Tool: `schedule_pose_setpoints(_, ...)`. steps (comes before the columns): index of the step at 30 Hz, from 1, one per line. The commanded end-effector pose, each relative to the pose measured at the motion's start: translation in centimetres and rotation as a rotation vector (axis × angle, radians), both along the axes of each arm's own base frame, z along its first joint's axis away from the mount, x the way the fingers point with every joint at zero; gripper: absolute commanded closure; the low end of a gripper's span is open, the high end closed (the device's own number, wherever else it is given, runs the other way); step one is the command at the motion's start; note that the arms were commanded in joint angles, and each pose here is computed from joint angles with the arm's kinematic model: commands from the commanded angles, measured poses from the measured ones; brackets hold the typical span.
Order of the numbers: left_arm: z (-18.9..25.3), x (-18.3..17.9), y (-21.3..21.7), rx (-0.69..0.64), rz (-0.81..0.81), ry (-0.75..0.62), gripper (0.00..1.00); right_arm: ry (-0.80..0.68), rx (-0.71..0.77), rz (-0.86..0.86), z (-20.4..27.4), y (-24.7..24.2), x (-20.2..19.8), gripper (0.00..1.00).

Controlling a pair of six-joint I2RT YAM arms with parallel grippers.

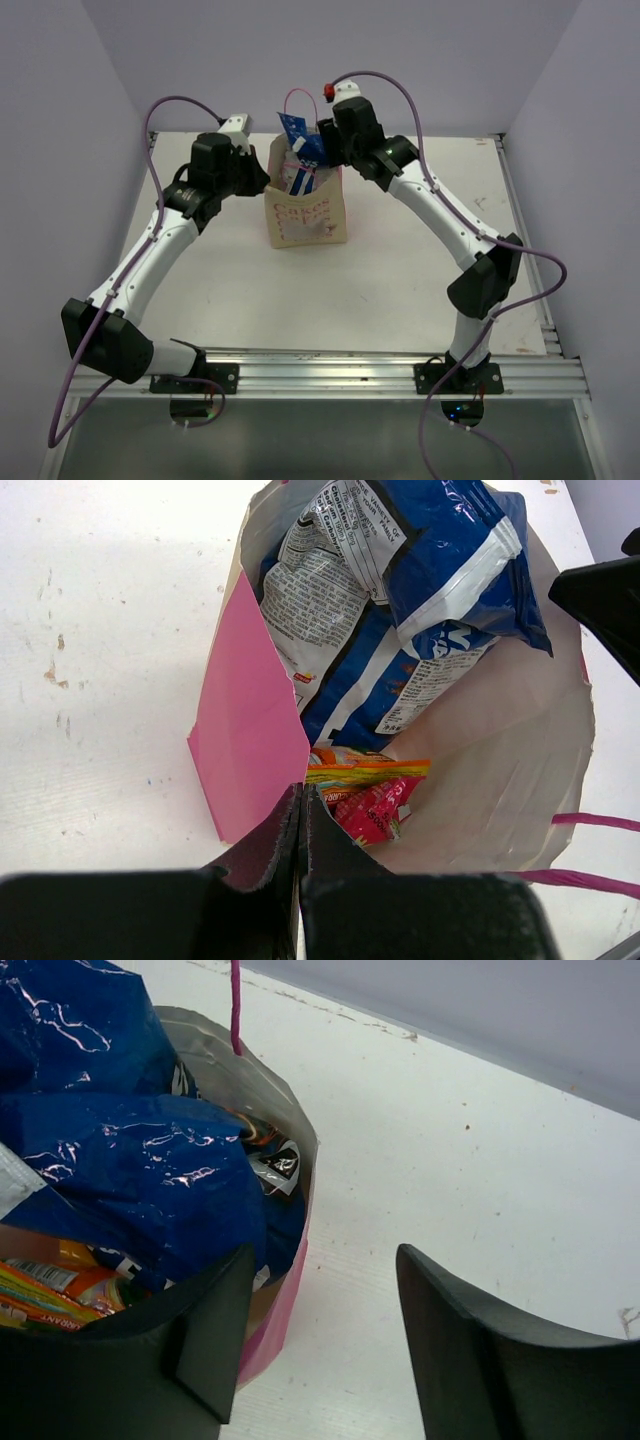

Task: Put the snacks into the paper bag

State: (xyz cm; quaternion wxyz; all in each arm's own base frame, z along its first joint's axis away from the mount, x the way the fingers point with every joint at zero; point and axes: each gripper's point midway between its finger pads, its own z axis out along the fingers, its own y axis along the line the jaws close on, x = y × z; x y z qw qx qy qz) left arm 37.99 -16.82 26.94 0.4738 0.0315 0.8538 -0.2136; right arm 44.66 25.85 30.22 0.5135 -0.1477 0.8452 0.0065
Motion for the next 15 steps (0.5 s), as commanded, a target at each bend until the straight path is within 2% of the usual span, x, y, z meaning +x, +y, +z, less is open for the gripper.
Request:
schedule_pose_setpoints(1, 1.6, 0.5, 0.2, -0.010, 0.013, -0.040, 1.00, -0.037, 0.018, -0.036, 0.3, -0.3, 0.8, 0.40)
schedule_pose_setpoints(4, 1.4, 0.6, 0.2, -0.010, 0.014, -0.036, 1.00, 0.007, -0.011, -0.032, -1.6, -0.5, 0.5, 0.45)
schedule_pose_setpoints(9, 1.2, 0.7, 0.0, -0.013, 0.007, -0.035, 1.00, 0.086, -0.030, 0.000, -4.6, -0.4, -0.7, 0.47)
schedule_pose_setpoints(11, 1.1, 0.7, 0.0, -0.014, 0.006, -0.033, 1.00, 0.114, -0.027, 0.014, -5.6, -0.2, -1.0, 0.51)
schedule_pose_setpoints(13, 1.0, 0.7, -0.1, -0.015, 0.003, -0.034, 1.00, 0.136, -0.025, 0.037, -6.1, 0.2, -1.2, 0.74)
schedule_pose_setpoints(15, 1.0, 0.8, -0.1, -0.014, 0.004, -0.037, 1.00, 0.150, -0.011, 0.061, -5.7, 0.6, -1.6, 1.00)
